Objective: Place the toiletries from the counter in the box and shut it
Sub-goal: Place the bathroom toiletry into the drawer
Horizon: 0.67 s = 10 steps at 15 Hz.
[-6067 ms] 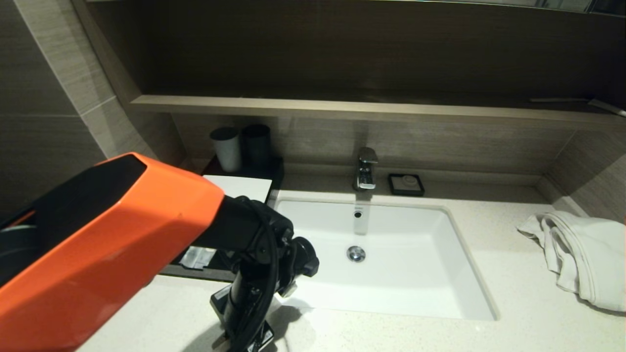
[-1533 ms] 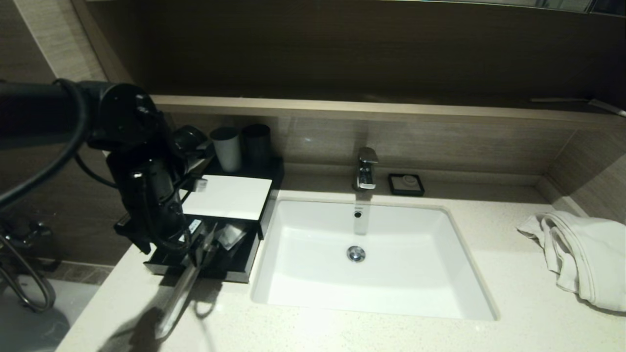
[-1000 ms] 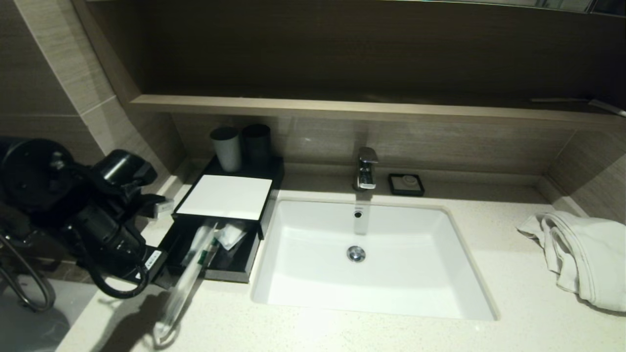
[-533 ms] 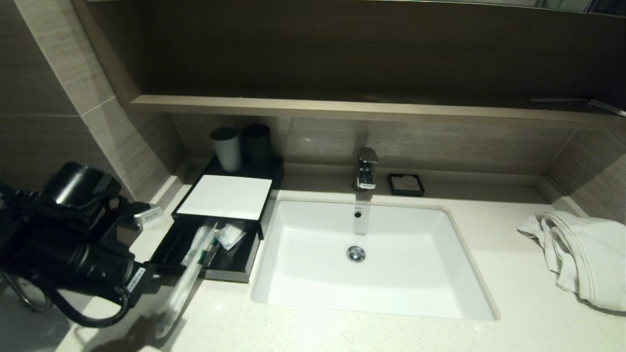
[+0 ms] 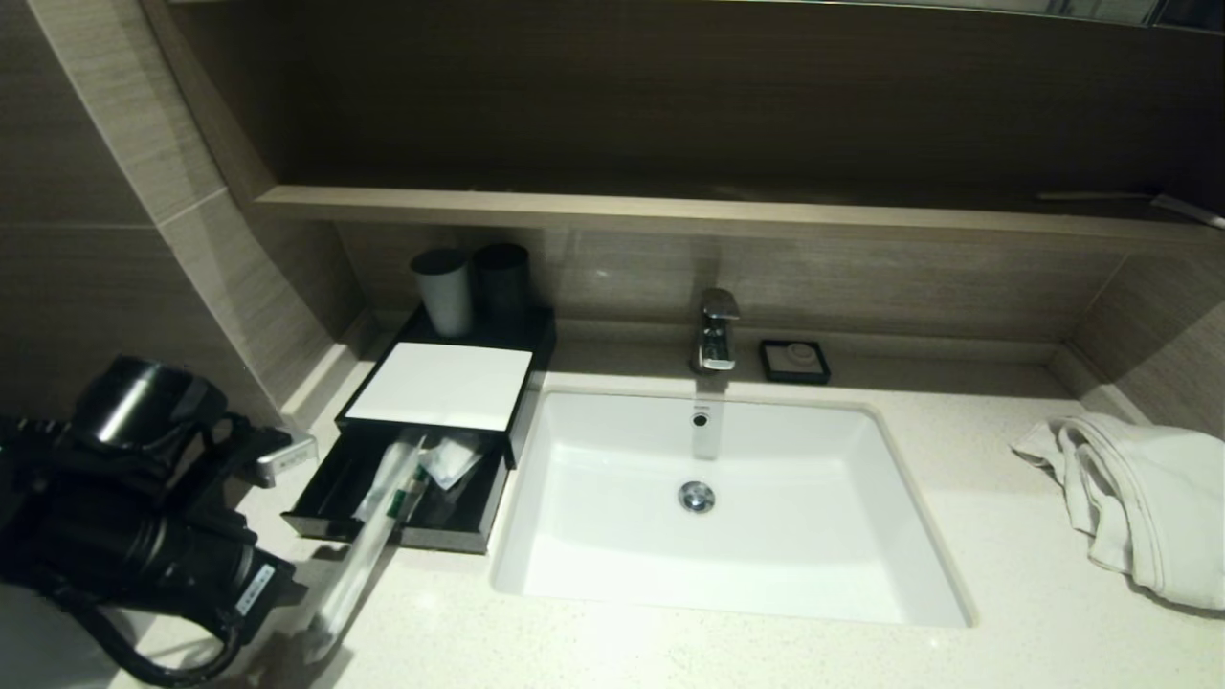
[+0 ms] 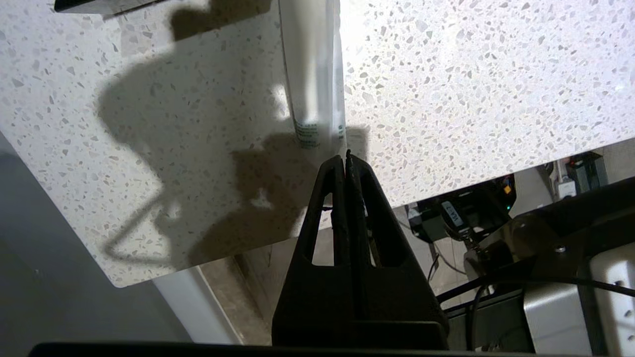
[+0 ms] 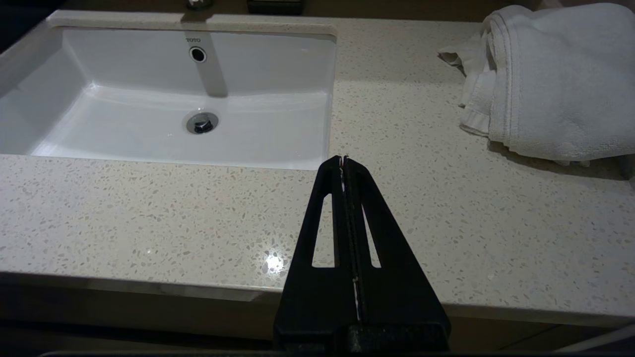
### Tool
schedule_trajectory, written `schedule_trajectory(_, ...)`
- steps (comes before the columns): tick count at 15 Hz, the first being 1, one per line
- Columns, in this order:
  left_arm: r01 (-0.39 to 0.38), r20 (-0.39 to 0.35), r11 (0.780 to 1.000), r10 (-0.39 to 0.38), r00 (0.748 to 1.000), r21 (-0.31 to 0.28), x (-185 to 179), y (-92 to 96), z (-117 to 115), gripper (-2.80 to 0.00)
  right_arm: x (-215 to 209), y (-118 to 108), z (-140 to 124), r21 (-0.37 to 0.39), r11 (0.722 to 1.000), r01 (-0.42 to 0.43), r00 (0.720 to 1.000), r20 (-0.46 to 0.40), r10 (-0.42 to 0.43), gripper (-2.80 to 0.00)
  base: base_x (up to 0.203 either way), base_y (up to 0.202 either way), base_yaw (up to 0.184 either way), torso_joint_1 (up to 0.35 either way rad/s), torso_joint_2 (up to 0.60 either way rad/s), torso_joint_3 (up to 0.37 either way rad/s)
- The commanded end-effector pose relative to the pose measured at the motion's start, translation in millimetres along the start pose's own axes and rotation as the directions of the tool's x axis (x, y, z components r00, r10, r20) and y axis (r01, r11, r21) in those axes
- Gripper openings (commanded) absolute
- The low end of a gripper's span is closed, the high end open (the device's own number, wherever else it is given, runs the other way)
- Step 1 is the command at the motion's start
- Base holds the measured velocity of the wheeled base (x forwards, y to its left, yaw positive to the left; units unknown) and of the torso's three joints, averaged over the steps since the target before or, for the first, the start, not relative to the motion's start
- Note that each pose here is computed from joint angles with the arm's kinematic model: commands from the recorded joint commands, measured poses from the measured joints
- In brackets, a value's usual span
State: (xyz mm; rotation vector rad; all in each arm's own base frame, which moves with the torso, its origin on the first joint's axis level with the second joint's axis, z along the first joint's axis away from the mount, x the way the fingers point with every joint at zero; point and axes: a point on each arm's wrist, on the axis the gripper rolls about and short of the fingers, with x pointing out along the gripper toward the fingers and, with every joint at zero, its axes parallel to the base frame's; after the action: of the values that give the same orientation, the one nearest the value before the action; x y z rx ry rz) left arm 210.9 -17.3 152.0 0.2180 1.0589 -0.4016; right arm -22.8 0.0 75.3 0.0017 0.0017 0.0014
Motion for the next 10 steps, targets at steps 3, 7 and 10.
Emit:
schedule_trajectory(3, -0.011, -0.008, 1.000, 0.011, 1.000, 0.002, 14.2, 5.3, -14.2, -2.80, 0.0, 0.0, 0.0, 0.000, 1.000, 0.000, 1.000, 0.000, 0.000, -2.80, 0.000, 0.000, 0.000, 0.000, 0.00, 0.000)
schedule_trajectory(7, -0.017, 0.009, 1.000, 0.017, 1.000, 0.005, 18.4, 5.1, -18.5, 0.00, 0.0, 0.0, 0.0, 0.000, 1.000, -0.001, 1.000, 0.000, 0.001, -2.80, 0.000, 0.000, 0.000, 0.000, 0.00, 0.000)
schedule_trajectory(10, -0.015, 0.008, 1.000, 0.015, 1.000, 0.005, 22.2, 6.2, -17.7, 0.00, 0.0, 0.0, 0.0, 0.000, 1.000, 0.000, 1.000, 0.000, 0.000, -2.80, 0.000, 0.000, 0.000, 0.000, 0.00, 0.000)
